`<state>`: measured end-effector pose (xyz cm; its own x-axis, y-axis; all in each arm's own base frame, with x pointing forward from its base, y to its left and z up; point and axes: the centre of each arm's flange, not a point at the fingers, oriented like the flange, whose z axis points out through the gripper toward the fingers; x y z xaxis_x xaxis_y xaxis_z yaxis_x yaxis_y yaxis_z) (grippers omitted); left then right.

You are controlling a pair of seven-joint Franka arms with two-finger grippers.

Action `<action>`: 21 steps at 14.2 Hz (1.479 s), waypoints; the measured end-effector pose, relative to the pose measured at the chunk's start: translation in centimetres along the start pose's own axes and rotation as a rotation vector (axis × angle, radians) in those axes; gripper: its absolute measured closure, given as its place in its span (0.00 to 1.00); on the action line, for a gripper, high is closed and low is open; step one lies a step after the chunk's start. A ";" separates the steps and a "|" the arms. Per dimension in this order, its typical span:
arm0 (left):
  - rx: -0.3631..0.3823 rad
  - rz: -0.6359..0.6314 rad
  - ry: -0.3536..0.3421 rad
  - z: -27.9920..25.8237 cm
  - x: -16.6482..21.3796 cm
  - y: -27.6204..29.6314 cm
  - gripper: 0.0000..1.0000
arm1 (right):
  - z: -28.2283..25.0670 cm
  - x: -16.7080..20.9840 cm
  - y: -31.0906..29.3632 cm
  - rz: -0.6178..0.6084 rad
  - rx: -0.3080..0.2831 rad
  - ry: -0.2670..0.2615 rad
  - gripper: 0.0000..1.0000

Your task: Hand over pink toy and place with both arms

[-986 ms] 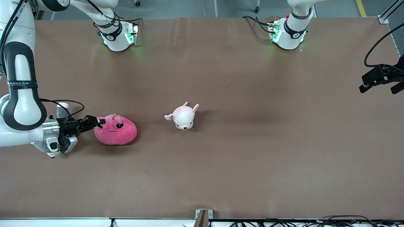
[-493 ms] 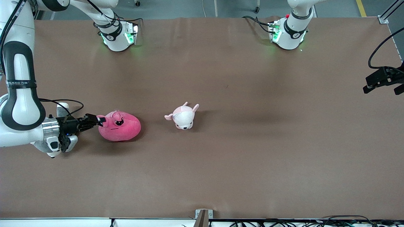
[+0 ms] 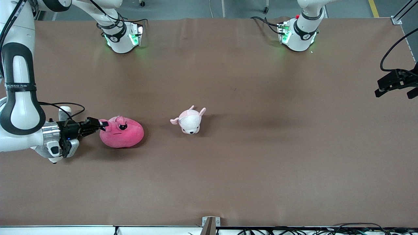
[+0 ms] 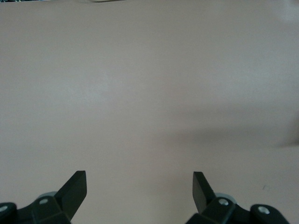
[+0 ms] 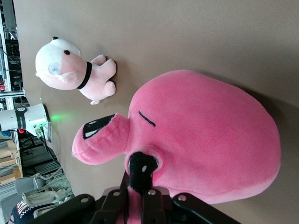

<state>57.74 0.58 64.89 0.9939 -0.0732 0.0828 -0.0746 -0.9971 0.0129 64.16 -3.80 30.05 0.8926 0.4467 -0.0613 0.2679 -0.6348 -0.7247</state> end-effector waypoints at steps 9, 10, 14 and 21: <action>0.000 0.000 0.001 0.0 0.0 0.0 0.00 | -5.5 1.4 -2.9 -0.032 -0.097 0.059 0.13; 0.000 0.000 0.001 0.0 0.0 0.0 0.00 | -7.1 1.5 -4.2 -0.006 -0.120 0.064 0.01; 0.002 0.009 0.000 0.0 0.1 0.6 0.00 | -12.2 0.0 -9.5 0.144 -0.248 0.067 0.00; 0.013 0.015 -0.002 0.1 0.1 1.3 0.00 | -17.8 -3.2 -14.8 0.425 -0.502 0.132 0.00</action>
<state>57.80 -0.69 64.79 0.9928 -0.0884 0.0805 -0.0885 -0.9961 -0.0016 63.84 -7.05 53.22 0.9861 0.0326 -0.1631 -0.0088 -0.9690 -0.2468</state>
